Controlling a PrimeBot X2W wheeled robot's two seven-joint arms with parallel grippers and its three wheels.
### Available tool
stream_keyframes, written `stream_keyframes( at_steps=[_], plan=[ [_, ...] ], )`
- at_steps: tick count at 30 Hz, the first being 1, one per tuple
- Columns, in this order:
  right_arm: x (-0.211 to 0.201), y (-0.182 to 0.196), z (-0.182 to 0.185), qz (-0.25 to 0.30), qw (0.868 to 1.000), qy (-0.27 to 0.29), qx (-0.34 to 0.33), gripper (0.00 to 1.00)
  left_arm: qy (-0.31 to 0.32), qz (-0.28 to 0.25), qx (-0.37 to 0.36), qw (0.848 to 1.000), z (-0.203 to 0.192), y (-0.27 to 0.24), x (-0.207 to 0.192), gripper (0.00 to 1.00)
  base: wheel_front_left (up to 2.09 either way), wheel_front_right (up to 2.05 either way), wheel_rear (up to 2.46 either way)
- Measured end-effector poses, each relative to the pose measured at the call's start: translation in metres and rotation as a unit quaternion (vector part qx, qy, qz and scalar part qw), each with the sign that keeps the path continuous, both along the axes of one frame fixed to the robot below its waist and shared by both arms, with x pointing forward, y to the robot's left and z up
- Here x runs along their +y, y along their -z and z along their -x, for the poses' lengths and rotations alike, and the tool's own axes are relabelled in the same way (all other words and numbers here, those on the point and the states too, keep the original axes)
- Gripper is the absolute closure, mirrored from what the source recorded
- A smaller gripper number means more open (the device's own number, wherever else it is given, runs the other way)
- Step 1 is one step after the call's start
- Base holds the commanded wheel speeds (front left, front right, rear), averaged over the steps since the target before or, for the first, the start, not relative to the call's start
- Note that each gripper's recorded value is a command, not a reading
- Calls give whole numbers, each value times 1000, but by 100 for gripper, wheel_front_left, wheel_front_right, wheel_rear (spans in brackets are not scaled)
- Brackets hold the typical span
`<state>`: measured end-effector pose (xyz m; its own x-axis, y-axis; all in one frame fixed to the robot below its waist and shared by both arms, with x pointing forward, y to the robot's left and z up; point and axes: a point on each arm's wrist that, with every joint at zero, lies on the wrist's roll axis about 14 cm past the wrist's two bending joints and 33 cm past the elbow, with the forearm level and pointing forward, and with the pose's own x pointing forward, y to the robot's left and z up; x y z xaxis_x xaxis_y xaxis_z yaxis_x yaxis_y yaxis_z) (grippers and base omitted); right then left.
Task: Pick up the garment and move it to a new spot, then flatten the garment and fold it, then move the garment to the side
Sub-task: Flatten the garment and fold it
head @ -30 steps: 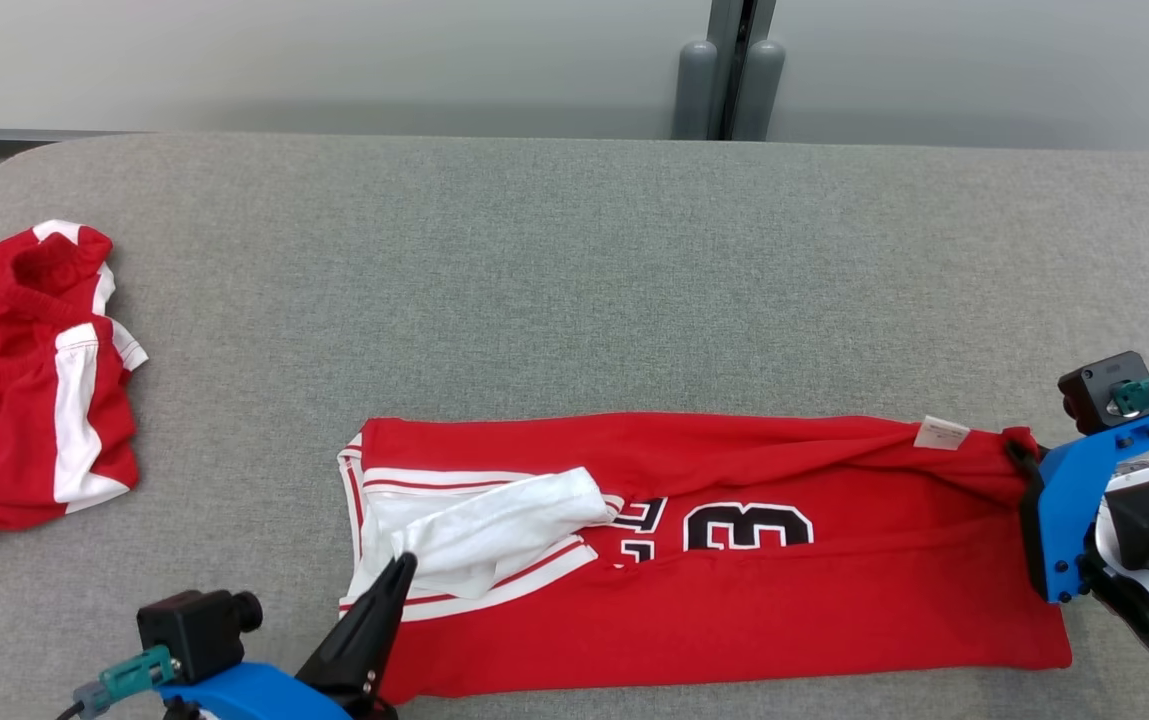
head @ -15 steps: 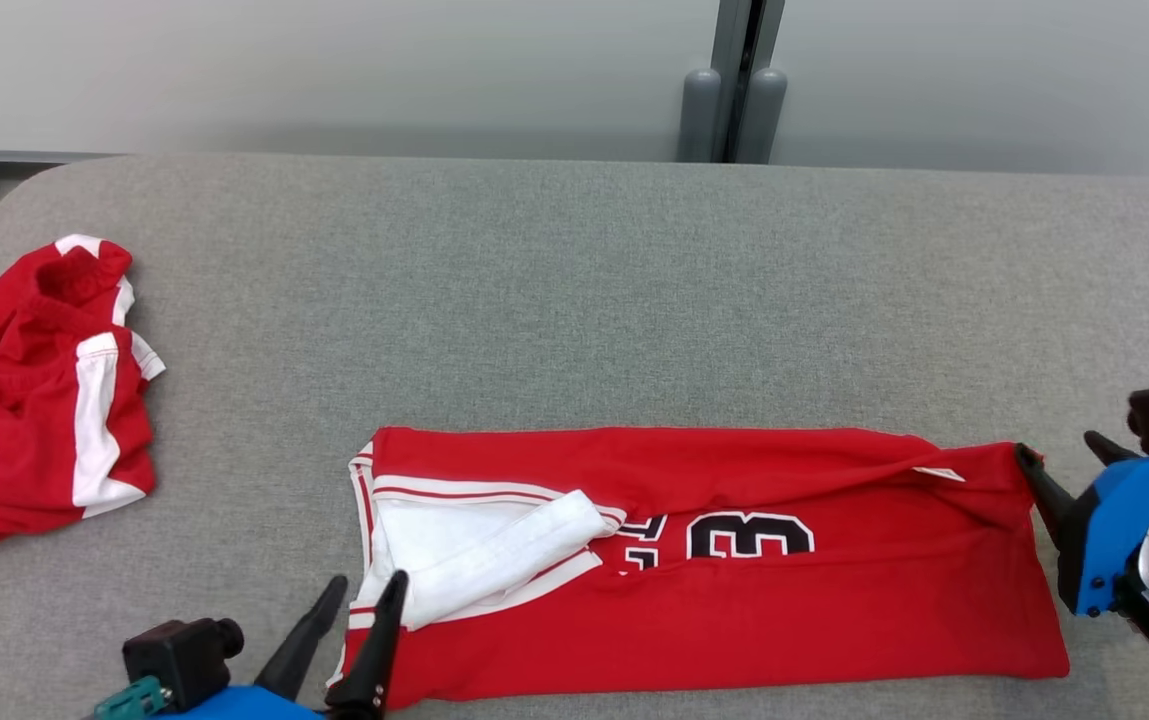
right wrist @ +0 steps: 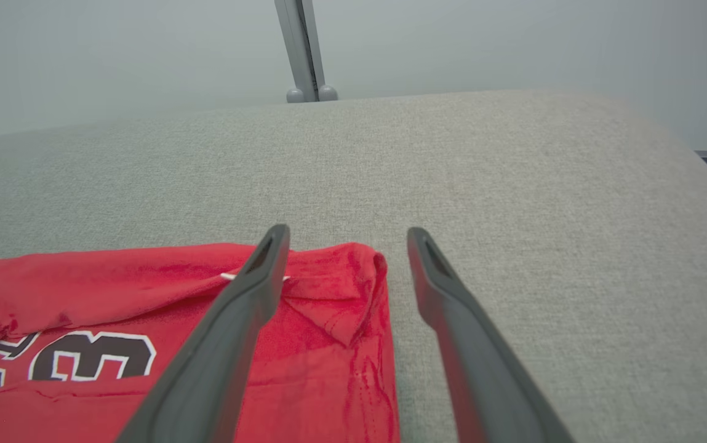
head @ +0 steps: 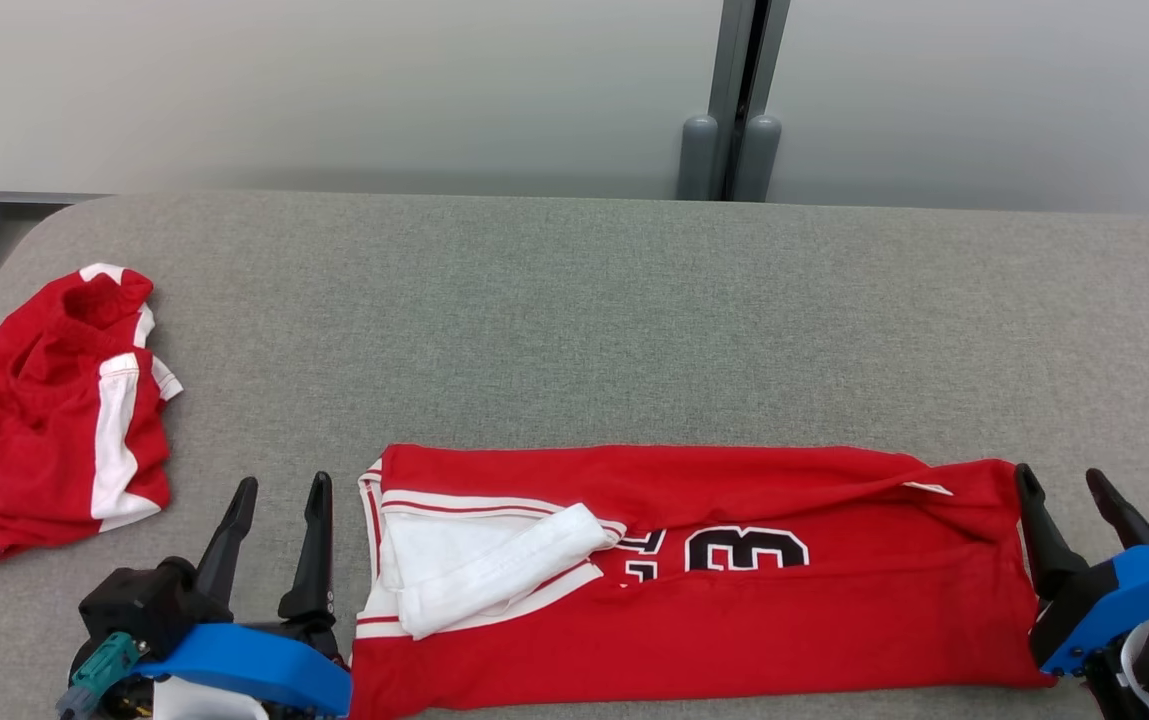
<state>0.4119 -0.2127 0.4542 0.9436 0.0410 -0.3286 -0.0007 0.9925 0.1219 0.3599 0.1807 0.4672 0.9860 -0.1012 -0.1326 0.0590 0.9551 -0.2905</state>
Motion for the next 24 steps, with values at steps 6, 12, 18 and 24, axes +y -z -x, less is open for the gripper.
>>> stream_keyframes(
  at_steps=[6,12,18,24],
  plan=[
    [-9,4,8,-5,999,29,-14,0,-12,-19,-26,999,-17,-6,7,0,0,0,0],
    [-14,19,8,-16,998,53,-6,0,-25,-13,-21,999,-28,4,12,0,0,0,0],
    [-6,48,3,-25,998,49,42,0,-27,-4,-12,1000,-31,15,11,0,0,0,0],
    [2,74,2,-25,995,41,93,0,-34,-5,-6,999,-32,22,17,0,0,0,0]
  ],
)
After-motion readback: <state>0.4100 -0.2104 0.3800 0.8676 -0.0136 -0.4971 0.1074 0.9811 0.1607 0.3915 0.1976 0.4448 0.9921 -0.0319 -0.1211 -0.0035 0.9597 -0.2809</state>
